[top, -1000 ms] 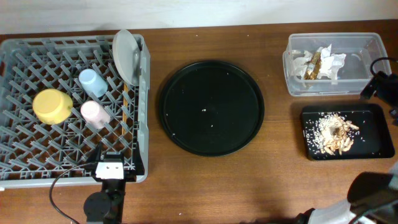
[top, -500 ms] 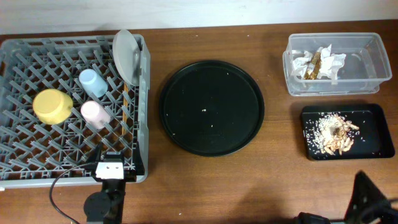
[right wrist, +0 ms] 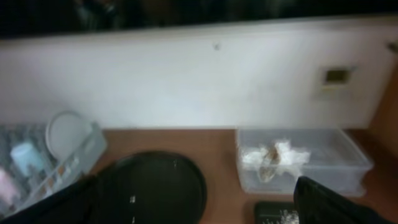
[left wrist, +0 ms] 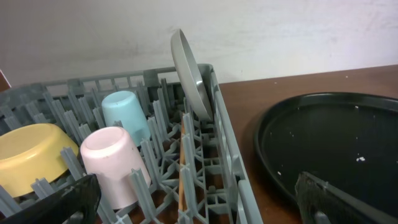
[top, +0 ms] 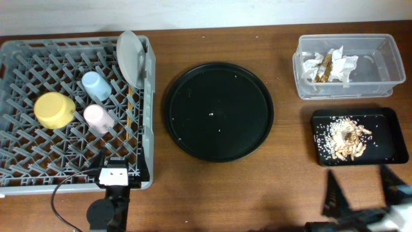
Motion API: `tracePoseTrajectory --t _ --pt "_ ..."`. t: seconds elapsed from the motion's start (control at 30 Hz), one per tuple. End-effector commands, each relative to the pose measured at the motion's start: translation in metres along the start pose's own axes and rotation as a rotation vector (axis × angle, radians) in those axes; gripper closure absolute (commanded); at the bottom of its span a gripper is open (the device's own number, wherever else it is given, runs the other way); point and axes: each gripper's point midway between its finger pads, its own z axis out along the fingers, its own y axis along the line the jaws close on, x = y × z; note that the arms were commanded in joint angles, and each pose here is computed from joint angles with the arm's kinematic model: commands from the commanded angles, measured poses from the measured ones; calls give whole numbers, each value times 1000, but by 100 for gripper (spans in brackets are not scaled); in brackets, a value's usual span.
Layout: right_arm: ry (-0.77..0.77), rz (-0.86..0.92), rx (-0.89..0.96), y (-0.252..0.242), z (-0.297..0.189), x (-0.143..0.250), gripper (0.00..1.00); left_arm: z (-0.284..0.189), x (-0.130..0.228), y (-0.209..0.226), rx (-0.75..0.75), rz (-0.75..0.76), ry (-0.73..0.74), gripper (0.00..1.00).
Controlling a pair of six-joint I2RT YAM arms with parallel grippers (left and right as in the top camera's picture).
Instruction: Sort waste into correct bins and load items into the dishwasher rack
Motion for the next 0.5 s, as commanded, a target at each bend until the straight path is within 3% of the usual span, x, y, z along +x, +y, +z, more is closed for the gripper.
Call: tracePoseTrajectory --t 0.0,0.17,0.47 --pt "-82 -58 -184 21 44 45 1 0 1 -3 14 17 -3 1" --pt "-203 -53 -267 27 96 99 2 0 1 -3 14 17 -3 1" --pt "-264 -45 -75 -14 129 144 2 0 1 -3 14 17 -3 1"
